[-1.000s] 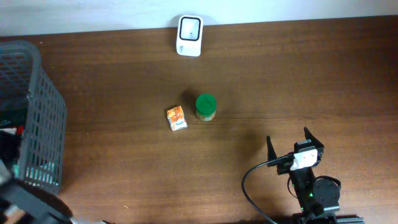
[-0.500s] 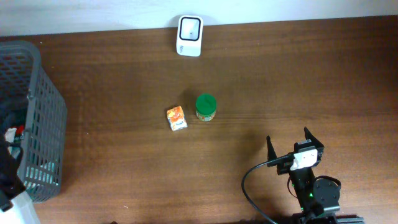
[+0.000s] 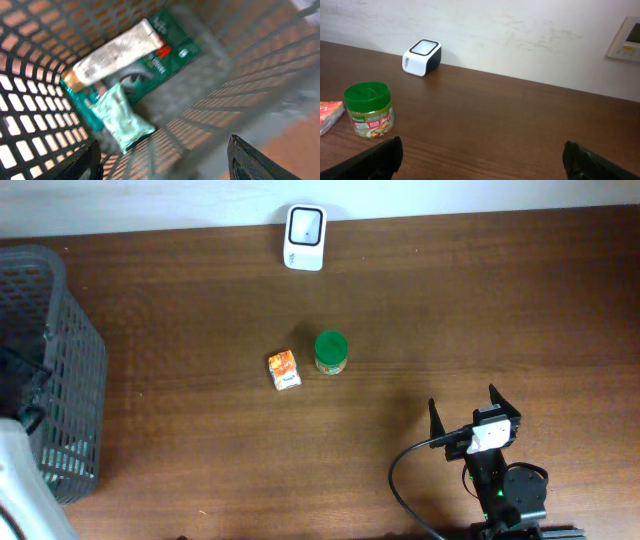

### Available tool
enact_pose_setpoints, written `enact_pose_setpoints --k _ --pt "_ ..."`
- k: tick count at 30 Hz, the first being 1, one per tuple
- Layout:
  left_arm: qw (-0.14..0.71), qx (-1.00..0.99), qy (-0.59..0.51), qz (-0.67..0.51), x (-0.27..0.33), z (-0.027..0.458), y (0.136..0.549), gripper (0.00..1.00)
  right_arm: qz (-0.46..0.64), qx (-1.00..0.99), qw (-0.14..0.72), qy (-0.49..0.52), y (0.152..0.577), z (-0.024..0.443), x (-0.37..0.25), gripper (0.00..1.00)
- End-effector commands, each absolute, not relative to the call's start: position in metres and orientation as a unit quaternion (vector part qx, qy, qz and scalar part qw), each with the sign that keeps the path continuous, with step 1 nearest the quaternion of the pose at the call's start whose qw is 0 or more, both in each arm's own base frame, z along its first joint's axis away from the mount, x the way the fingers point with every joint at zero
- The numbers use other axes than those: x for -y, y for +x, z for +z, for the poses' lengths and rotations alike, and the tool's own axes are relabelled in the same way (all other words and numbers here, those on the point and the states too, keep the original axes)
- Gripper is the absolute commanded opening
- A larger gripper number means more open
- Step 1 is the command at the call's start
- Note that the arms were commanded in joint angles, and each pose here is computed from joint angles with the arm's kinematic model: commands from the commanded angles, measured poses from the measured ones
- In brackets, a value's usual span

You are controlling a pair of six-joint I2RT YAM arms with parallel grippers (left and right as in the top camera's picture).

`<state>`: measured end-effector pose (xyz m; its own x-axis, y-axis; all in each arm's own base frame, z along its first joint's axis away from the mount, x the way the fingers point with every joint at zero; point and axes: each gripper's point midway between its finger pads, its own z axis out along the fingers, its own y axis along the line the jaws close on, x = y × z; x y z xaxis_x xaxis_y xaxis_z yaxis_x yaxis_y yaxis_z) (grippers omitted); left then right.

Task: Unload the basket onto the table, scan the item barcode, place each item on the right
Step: 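Reach into the basket and grasp the pale green packet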

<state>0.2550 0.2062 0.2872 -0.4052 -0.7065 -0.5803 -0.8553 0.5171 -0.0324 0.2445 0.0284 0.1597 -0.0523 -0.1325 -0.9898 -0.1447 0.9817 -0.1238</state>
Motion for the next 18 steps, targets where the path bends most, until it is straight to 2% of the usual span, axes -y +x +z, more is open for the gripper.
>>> enact_pose_setpoints --k 1,6,13,18 --pt "0.205 -0.829 -0.501 0.142 -0.230 0.251 0.249 0.70 0.009 -0.726 0.682 -0.090 0.245 0.158 -0.028 0.98" --pt "0.164 -0.819 -0.536 0.121 -0.248 0.223 0.243 0.70 0.009 -0.726 0.682 -0.090 0.245 0.158 -0.028 0.98" --pt "0.096 -0.792 -0.595 0.099 -0.267 0.149 0.210 0.77 0.009 -0.726 0.682 -0.090 0.245 0.158 -0.028 0.98" --pt "0.096 -0.785 -0.604 0.101 -0.275 0.111 0.207 0.82 0.009 -0.726 0.682 -0.090 0.245 0.158 -0.028 0.98"
